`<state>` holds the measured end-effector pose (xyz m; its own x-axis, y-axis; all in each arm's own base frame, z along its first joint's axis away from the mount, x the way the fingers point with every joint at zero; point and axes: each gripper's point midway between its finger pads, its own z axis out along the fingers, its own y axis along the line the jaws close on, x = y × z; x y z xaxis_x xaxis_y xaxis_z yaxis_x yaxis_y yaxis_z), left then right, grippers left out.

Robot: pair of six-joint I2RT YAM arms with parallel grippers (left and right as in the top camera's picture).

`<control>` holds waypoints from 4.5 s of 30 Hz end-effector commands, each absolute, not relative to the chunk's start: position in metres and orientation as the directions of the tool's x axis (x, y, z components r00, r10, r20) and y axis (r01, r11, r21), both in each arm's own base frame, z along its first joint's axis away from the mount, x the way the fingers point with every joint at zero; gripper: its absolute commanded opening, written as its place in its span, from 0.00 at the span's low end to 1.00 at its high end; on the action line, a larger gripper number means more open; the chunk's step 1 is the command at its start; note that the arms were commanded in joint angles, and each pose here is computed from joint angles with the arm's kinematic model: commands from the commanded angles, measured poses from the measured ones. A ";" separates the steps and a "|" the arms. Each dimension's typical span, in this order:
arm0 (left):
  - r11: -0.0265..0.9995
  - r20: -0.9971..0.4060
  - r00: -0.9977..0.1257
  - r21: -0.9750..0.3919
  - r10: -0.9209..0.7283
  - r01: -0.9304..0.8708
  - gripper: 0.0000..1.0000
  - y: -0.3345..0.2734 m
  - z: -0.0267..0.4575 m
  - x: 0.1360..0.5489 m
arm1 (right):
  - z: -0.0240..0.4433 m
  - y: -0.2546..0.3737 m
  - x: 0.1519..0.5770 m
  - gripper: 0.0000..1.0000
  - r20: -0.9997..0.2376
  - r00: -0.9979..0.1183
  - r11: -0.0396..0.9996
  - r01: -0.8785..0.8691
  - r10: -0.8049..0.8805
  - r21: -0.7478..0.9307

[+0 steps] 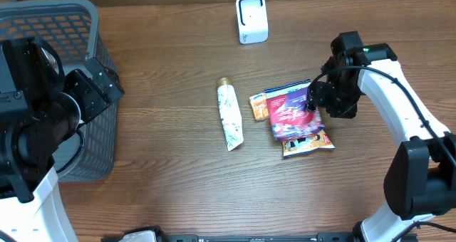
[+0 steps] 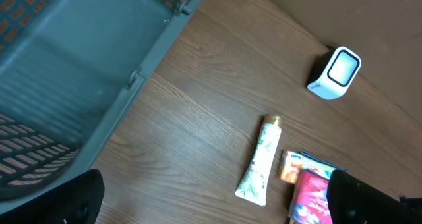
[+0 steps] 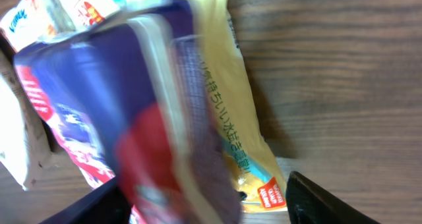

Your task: Scan the item barcode

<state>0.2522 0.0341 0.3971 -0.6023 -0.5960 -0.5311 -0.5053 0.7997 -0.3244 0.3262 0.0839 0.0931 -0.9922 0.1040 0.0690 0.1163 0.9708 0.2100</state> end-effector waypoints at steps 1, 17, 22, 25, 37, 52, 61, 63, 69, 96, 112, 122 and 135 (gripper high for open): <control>0.785 -0.532 -0.583 -0.337 -0.614 -0.520 1.00 0.037 0.399 0.252 | 0.104 0.085 0.323 0.77 0.077 -0.992 0.971 0.119 0.105 0.209; 0.785 -0.532 -0.583 -0.337 -0.614 -0.520 1.00 0.037 0.399 0.252 | 0.097 0.127 0.302 0.78 0.120 -0.992 0.921 0.006 -0.045 0.391; 0.785 -0.531 -0.583 -0.337 -0.614 -0.520 1.00 0.036 0.399 0.252 | 0.088 0.144 0.298 0.77 0.125 -0.991 0.927 0.007 -0.043 0.376; 0.785 -0.532 -0.583 -0.337 -0.614 -0.520 1.00 0.037 0.399 0.252 | 0.071 0.139 0.298 0.77 0.122 -0.991 0.962 0.080 0.049 0.263; 0.785 -0.532 -0.583 -0.337 -0.614 -0.520 1.00 0.037 0.399 0.252 | 0.039 0.146 0.297 0.34 0.091 -0.988 0.959 0.146 0.127 0.241; 0.785 -0.532 -0.583 -0.337 -0.614 -0.520 1.00 0.037 0.399 0.252 | 0.086 0.118 0.326 0.04 -0.012 -0.989 0.987 0.144 0.145 0.074; 0.785 -0.532 -0.583 -0.337 -0.614 -0.520 1.00 0.037 0.399 0.252 | 0.140 0.078 0.335 0.12 -0.136 -0.961 0.949 0.261 0.239 -0.176; 0.785 -0.531 -0.583 -0.338 -0.615 -0.520 1.00 0.036 0.399 0.252 | 0.139 0.088 0.335 0.13 -0.121 -0.962 0.958 0.259 0.244 -0.127; 0.785 -0.532 -0.583 -0.337 -0.614 -0.520 1.00 0.037 0.399 0.252 | 0.137 0.108 0.333 0.41 -0.091 -0.976 0.978 0.203 0.198 -0.054; 0.785 -0.532 -0.583 -0.337 -0.614 -0.520 1.00 0.037 0.399 0.252 | 0.129 0.217 0.329 0.91 -0.243 -0.926 0.941 -0.228 -0.289 -0.250; 0.785 -0.531 -0.583 -0.337 -0.614 -0.520 1.00 0.037 0.399 0.252 | 0.041 0.222 0.314 0.69 -0.139 -0.936 0.849 -0.221 -0.322 -0.480; 0.785 -0.530 -0.584 -0.336 -0.615 -0.520 1.00 0.037 0.399 0.252 | 0.030 0.206 0.319 0.45 -0.155 -0.939 0.825 -0.182 -0.308 -0.534; 0.785 -0.529 -0.585 -0.335 -0.615 -0.521 1.00 0.037 0.398 0.253 | 0.019 0.195 0.316 0.05 -0.151 -0.950 0.830 -0.154 -0.274 -0.535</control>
<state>0.2522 0.0341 0.3971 -0.6023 -0.5960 -0.5311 -0.5053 0.7997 -0.3244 0.3193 0.2005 0.0300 -0.9336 -0.3154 -0.1699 -0.1763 0.8172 -0.5487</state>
